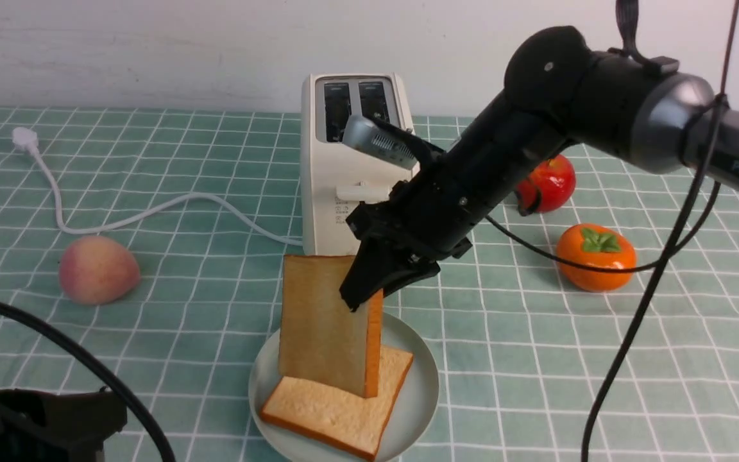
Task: Take toasted bread from bread machine on blue coffee table place on plate.
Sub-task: 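Place the held slice of bread on top of the slice on the plate with the right gripper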
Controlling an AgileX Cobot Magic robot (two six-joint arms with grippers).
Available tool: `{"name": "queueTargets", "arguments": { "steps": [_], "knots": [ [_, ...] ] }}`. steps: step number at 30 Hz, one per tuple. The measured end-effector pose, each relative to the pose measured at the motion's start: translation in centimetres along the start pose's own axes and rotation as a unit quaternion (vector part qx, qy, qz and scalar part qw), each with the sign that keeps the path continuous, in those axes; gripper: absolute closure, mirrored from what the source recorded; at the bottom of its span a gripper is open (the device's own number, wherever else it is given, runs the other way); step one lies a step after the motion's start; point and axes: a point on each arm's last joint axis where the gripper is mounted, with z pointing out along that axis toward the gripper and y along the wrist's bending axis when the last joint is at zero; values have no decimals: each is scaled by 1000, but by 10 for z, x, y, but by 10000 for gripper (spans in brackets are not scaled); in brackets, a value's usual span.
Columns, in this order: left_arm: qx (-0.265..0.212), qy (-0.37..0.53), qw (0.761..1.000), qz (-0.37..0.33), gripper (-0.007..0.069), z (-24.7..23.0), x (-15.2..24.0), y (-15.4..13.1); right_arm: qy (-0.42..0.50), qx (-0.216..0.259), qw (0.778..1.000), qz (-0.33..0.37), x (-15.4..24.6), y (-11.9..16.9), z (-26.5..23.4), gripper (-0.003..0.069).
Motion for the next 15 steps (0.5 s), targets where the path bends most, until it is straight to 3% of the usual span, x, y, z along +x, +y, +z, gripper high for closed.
{"name": "queueTargets", "arguments": {
  "steps": [15],
  "knots": [
    [0,5,1000,1,639,0,1,0,10,42,995,94,2,-8,1,546]
  ]
}}
